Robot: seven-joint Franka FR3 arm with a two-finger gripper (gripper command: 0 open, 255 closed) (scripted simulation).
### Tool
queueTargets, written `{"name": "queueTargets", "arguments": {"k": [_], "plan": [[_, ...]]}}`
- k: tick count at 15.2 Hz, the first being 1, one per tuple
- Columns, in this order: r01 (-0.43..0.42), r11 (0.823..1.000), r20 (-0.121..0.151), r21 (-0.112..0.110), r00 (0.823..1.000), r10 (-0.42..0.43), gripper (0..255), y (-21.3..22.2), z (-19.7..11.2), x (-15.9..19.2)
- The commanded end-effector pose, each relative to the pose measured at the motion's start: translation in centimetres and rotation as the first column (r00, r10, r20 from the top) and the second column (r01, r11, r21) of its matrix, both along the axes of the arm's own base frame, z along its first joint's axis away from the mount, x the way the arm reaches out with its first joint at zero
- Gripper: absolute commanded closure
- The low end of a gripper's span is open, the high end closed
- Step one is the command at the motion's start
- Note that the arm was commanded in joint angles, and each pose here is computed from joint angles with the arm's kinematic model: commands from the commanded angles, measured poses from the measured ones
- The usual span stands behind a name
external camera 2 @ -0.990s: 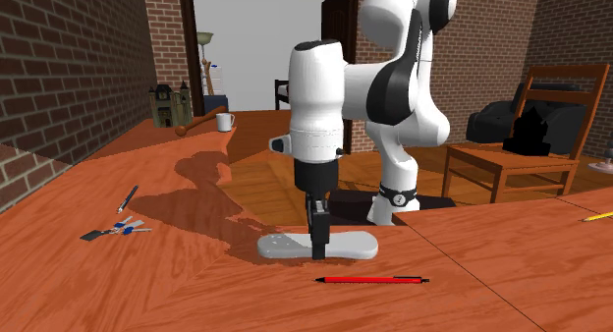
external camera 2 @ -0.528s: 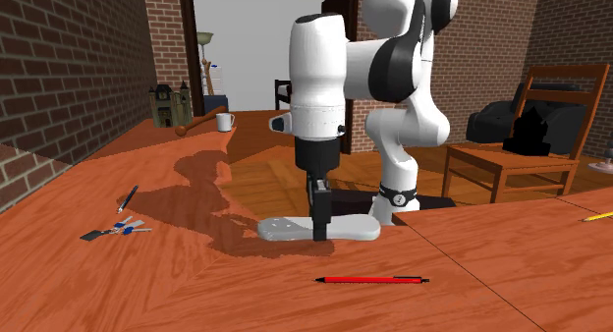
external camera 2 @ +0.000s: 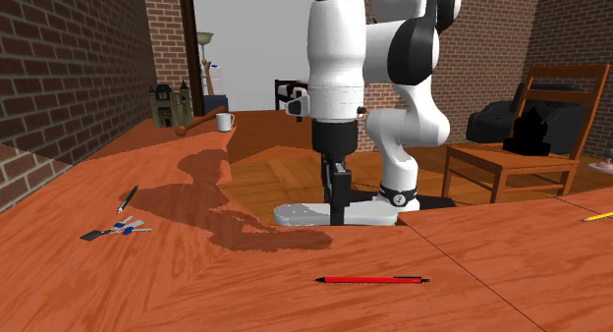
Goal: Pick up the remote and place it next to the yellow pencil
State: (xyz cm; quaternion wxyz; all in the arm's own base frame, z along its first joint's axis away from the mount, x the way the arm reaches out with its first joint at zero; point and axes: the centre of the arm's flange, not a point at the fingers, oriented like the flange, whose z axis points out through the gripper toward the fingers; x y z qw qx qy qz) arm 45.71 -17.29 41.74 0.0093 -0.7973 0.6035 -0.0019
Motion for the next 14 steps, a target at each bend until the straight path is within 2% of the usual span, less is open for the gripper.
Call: {"name": "queueTargets", "arguments": {"k": [1,14], "plan": [[0.001,1.0,0.0,0.0,1.0,-0.001,255,2.2,0.3,-0.4],[0.001,1.0,0.0,0.0,1.0,-0.001,255,19.0,0.4,-4.1]]}}
